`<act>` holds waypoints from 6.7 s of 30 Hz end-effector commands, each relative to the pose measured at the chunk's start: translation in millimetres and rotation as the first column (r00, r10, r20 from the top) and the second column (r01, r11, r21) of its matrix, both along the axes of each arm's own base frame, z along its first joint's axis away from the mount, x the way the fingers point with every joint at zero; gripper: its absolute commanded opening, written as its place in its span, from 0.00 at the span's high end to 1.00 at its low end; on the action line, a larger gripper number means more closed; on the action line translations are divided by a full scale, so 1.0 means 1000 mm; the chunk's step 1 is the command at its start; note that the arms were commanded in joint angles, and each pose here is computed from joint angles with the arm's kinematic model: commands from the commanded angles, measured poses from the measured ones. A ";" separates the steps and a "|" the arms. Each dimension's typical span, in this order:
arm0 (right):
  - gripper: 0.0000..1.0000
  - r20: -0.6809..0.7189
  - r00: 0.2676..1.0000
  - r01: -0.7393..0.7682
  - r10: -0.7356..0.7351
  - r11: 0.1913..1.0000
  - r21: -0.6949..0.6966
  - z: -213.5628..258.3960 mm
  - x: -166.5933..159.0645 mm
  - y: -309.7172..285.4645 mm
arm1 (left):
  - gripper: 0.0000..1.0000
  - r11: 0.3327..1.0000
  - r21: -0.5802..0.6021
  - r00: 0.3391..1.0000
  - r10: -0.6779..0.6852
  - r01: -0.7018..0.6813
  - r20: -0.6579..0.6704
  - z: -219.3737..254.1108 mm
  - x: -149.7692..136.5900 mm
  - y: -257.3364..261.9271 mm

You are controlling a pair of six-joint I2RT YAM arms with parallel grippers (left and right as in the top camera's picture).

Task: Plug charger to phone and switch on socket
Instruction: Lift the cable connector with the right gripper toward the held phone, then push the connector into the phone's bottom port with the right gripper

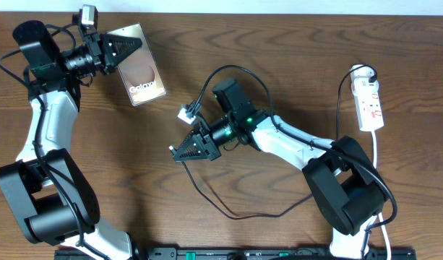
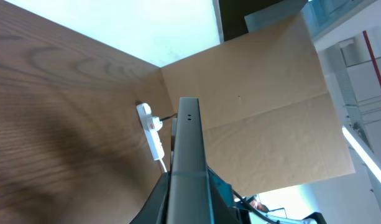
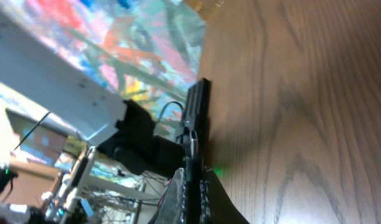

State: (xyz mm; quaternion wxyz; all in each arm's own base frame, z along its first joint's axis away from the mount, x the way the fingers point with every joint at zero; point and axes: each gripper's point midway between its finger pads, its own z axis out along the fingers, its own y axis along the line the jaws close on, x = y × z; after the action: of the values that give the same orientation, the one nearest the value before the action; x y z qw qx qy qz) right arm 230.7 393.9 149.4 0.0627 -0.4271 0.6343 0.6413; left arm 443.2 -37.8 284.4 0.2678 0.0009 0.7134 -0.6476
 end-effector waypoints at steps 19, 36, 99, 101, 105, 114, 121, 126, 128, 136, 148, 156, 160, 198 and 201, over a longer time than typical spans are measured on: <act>0.99 -0.054 0.974 0.223 -0.220 0.973 0.063 0.046 0.062 0.011 | 0.93 1.000 0.006 0.999 -0.025 0.025 0.033 0.008 -0.004 -0.001; 0.99 -0.154 0.975 0.196 -0.161 0.947 0.256 0.025 0.077 0.006 | 0.92 1.000 0.006 0.999 -0.027 0.026 0.035 0.008 -0.004 -0.001; 0.99 -0.033 0.994 0.112 -0.107 0.933 0.343 0.063 0.083 0.018 | 0.93 0.999 0.025 1.000 0.021 -0.021 -0.001 -0.009 0.001 -0.003; 0.99 -0.033 0.994 0.110 -0.105 0.933 0.344 0.063 0.082 0.019 | 0.92 0.999 0.024 1.000 0.021 -0.021 -0.002 -0.009 0.001 -0.003; 0.99 -0.033 0.994 0.106 -0.101 0.933 0.344 0.063 0.080 0.021 | 0.92 1.000 0.024 1.000 0.020 -0.019 -0.003 -0.009 0.001 -0.004; 0.99 -0.037 0.994 0.110 -0.104 0.932 0.347 0.064 0.080 0.022 | 0.93 1.000 0.025 1.000 -0.011 0.011 -0.003 -0.009 -0.001 -0.017; 0.99 -0.037 0.994 0.110 -0.104 0.931 0.347 0.064 0.080 0.022 | 0.93 1.000 0.024 1.000 -0.013 0.013 -0.004 -0.009 -0.001 -0.018; 0.99 -0.038 0.994 0.112 -0.106 0.931 0.347 0.064 0.081 0.022 | 0.93 1.000 0.024 1.000 -0.017 0.017 -0.004 -0.009 -0.001 -0.020; 0.99 -0.040 0.993 0.117 -0.110 0.930 0.349 0.064 0.081 0.022 | 0.92 1.000 0.024 1.000 -0.017 0.017 -0.004 -0.009 -0.001 -0.020; 0.99 -0.040 0.993 0.115 -0.108 0.930 0.350 0.064 0.080 0.023 | 0.93 1.000 0.027 1.000 -0.008 0.008 -0.005 -0.010 0.001 -0.020; 0.99 -0.059 0.993 0.118 -0.105 0.940 0.319 0.056 0.080 0.029 | 0.92 0.999 0.034 1.000 -0.015 0.015 -0.007 -0.011 0.002 -0.030; 0.99 -0.061 0.993 0.116 -0.102 0.942 0.315 0.055 0.079 0.031 | 0.93 0.999 0.036 1.000 -0.013 0.013 -0.007 -0.011 0.002 -0.030; 0.99 -0.062 0.993 0.117 -0.103 0.942 0.315 0.055 0.079 0.031 | 0.92 0.999 0.036 1.000 -0.014 0.014 -0.006 -0.011 0.002 -0.031; 0.99 -0.198 0.955 0.275 -0.221 0.910 0.312 0.066 0.111 0.026 | 0.93 0.997 0.071 0.995 -0.037 0.031 0.090 -0.016 -0.002 -0.032; 0.99 -0.205 0.948 0.298 -0.242 0.900 0.318 0.067 0.117 0.023 | 0.92 0.997 0.076 0.996 -0.021 0.014 0.084 -0.017 0.001 -0.031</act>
State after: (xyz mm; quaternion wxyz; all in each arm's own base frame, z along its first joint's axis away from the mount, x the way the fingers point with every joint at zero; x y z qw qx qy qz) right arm 314.8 421.7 201.3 0.1173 -0.3186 0.5712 0.7473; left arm 448.5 -62.9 265.8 0.2915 0.0283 0.7280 -0.6199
